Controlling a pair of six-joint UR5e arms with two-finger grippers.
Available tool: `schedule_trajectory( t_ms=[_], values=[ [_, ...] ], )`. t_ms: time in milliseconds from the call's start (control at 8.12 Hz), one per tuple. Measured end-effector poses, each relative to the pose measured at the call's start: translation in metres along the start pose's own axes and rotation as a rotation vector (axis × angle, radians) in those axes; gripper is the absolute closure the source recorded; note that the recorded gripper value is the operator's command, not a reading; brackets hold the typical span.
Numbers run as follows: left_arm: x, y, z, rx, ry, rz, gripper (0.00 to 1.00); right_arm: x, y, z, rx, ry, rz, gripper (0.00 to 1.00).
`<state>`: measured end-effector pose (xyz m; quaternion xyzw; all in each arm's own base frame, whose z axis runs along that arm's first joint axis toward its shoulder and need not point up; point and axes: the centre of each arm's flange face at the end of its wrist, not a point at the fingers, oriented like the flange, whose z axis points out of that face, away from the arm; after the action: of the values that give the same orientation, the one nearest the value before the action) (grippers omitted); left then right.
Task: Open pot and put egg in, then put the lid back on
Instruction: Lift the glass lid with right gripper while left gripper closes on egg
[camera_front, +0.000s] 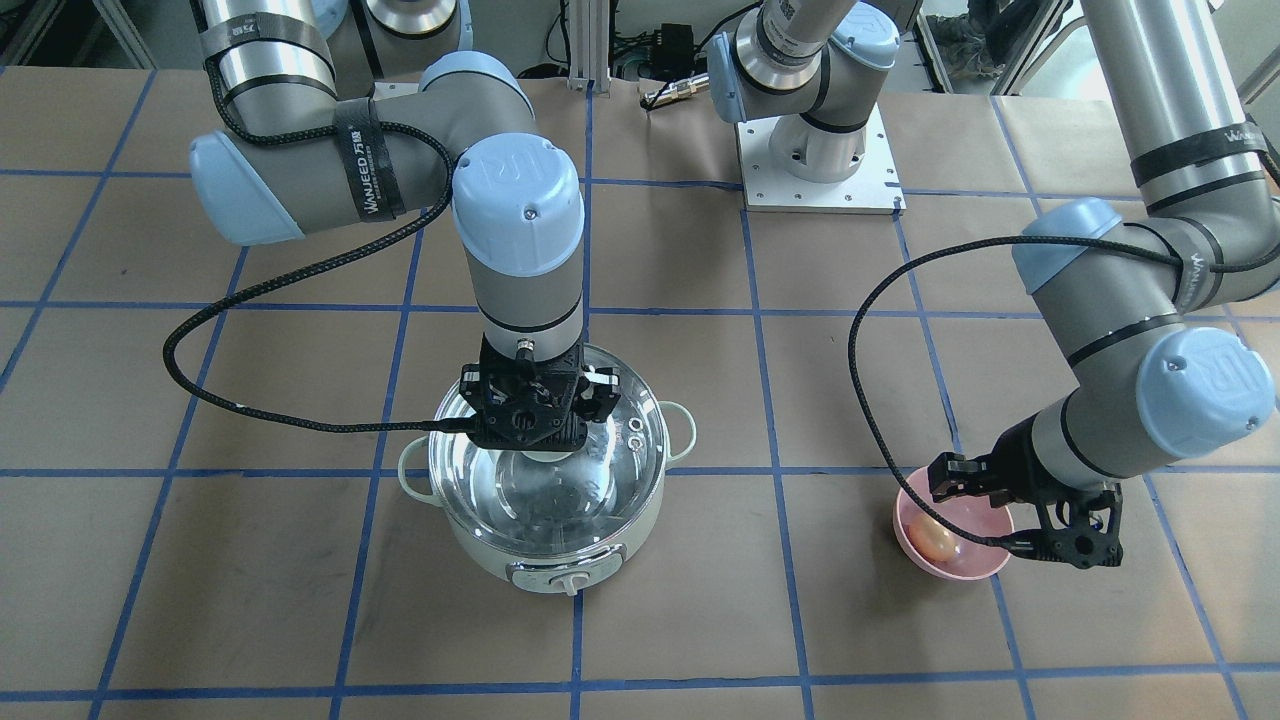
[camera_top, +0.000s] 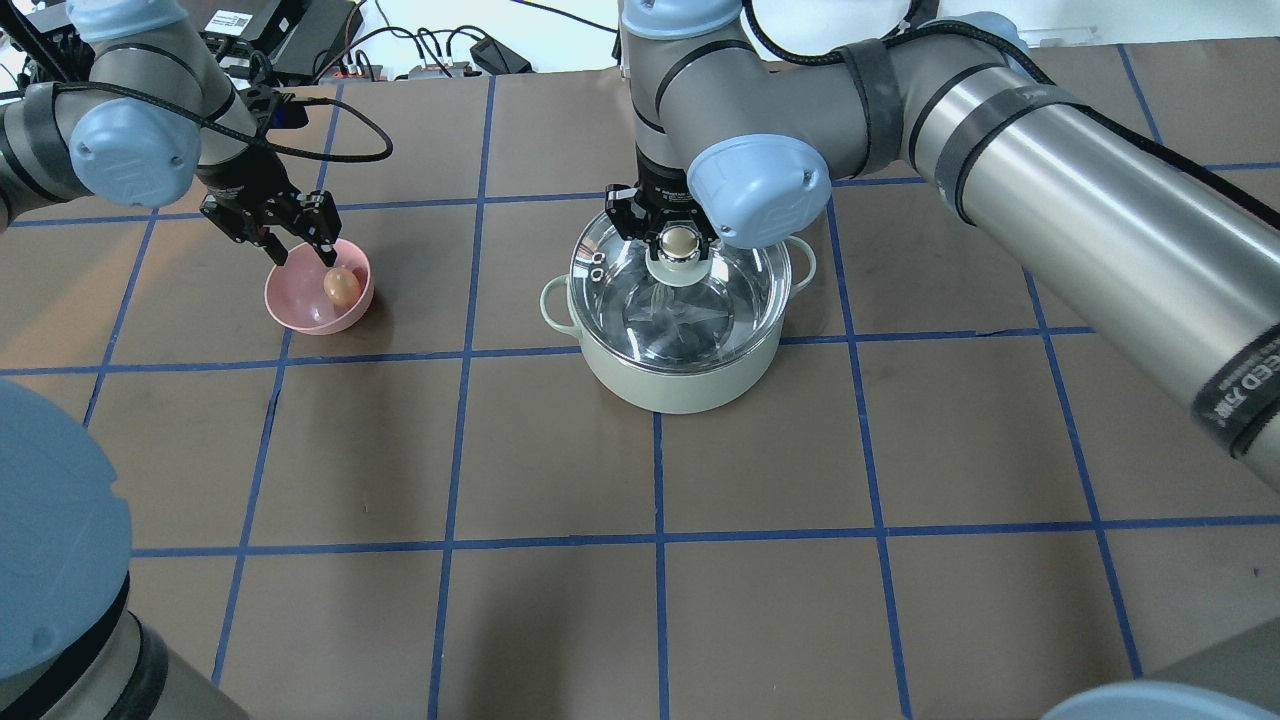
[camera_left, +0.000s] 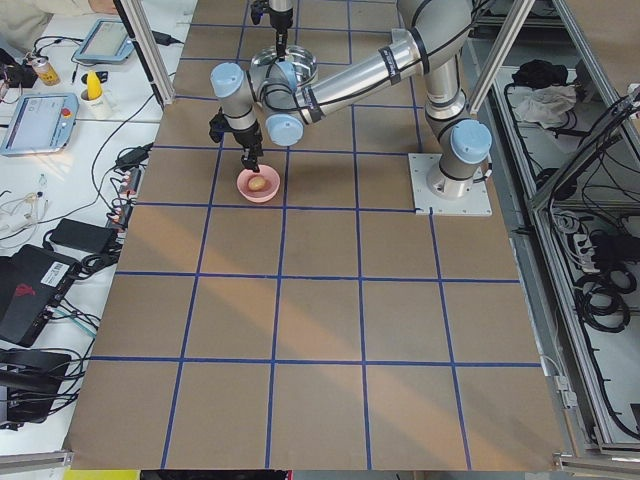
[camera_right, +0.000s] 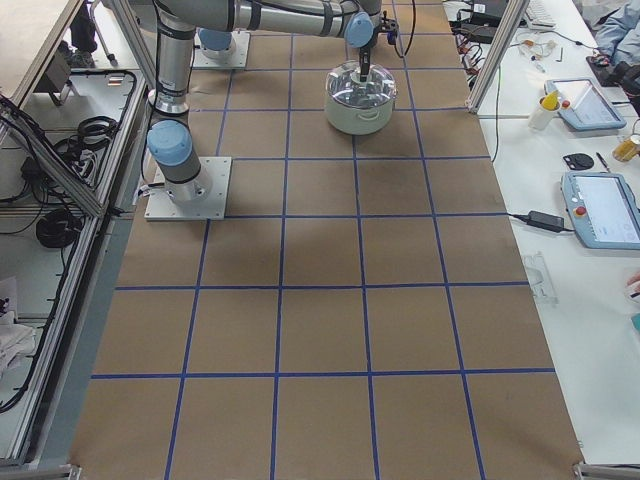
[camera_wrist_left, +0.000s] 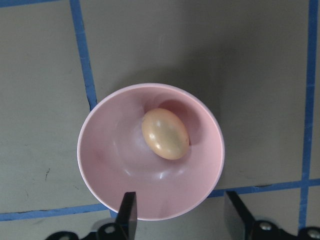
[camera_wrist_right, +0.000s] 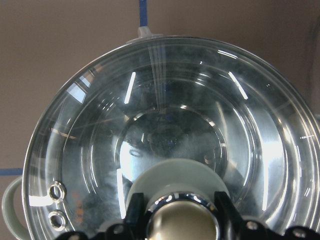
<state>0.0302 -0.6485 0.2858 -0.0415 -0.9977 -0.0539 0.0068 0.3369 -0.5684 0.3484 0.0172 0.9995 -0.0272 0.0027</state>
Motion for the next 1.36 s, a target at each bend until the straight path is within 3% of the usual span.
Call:
schedule_trajectory(
  t_ms=[616,986,1355],
  values=[
    [-0.006,-0.013,0.039,-0.039,0.019,-0.023,0.34,0.034,-0.016,-0.041,0.029,-0.024,0.001,0.83],
    [-0.009,-0.019,0.051,-0.034,0.016,-0.025,0.34,0.133,-0.038,-0.071,-0.004,-0.01,-0.102,0.93],
    [-0.012,-0.022,0.057,-0.039,0.017,-0.027,0.34,0.236,-0.051,-0.073,-0.048,0.023,-0.215,0.98]
  ],
)
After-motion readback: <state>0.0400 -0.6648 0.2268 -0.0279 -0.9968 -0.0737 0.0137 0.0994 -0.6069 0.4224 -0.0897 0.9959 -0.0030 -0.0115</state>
